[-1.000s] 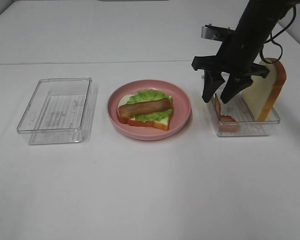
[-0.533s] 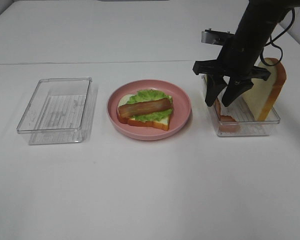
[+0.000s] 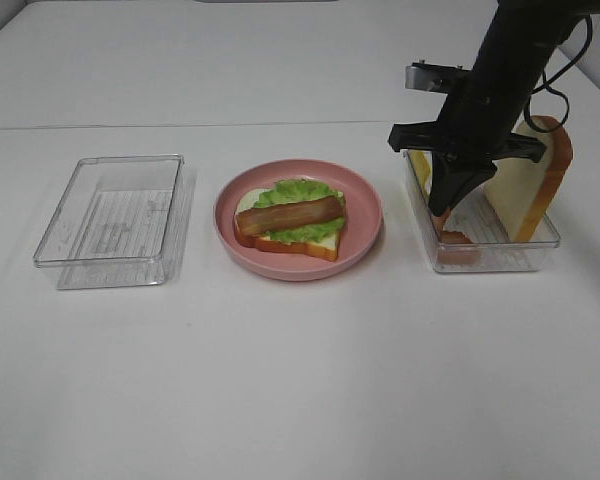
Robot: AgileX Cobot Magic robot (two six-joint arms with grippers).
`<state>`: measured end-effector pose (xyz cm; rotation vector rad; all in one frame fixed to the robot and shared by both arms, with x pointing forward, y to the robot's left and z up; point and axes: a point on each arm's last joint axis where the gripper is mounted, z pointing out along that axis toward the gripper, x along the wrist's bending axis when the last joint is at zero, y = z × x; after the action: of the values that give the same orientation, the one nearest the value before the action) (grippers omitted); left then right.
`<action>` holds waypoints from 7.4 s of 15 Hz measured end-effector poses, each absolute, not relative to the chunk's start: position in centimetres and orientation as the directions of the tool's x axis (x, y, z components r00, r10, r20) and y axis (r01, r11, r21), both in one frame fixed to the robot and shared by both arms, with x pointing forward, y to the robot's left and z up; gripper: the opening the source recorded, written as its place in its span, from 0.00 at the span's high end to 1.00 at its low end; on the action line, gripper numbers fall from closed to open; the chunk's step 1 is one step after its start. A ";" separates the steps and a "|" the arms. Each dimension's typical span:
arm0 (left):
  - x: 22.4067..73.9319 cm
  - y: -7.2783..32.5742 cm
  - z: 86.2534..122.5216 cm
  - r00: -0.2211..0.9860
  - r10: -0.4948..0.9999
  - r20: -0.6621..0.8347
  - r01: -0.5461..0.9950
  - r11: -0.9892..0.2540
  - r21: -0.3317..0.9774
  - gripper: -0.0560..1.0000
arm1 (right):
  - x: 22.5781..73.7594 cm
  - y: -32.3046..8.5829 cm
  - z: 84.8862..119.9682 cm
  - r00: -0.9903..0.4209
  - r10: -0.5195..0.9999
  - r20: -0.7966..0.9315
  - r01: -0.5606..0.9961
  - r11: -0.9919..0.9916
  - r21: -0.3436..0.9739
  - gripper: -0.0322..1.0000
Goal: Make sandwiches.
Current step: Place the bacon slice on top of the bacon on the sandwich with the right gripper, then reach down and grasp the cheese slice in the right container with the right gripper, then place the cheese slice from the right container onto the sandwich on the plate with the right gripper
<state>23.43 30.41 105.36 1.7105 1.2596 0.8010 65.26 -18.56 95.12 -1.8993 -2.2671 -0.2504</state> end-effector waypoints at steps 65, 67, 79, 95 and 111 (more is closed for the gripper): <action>23.4 30.4 105.4 0.289 0.957 0.013 0.417 -0.138 0.898 0.17 | 70.1 -16.5 99.2 -0.207 0.974 0.090 0.927 0.166 0.338 0.30; 23.4 30.4 105.4 0.289 0.957 0.013 0.417 -0.138 0.898 0.17 | 70.6 -16.3 97.6 -0.207 0.974 0.087 0.931 0.169 0.325 0.31; 23.4 30.4 105.4 0.289 0.957 0.013 0.417 -0.138 0.898 0.17 | 71.3 -16.6 95.1 -0.218 0.975 0.034 0.929 0.197 0.314 0.48; 23.4 30.4 105.4 0.289 0.957 0.013 0.417 -0.138 0.898 0.17 | 71.5 -16.6 95.3 -0.221 0.975 0.023 0.934 0.204 0.292 0.97; 23.4 30.4 105.4 0.289 0.957 0.013 0.417 -0.138 0.898 0.17 | 67.8 -7.0 100.0 -0.324 0.680 0.658 0.946 0.213 0.246 0.97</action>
<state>23.43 30.42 105.36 1.7107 1.2598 0.8021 67.84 -7.00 100.00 -1.5073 -2.0844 -0.8782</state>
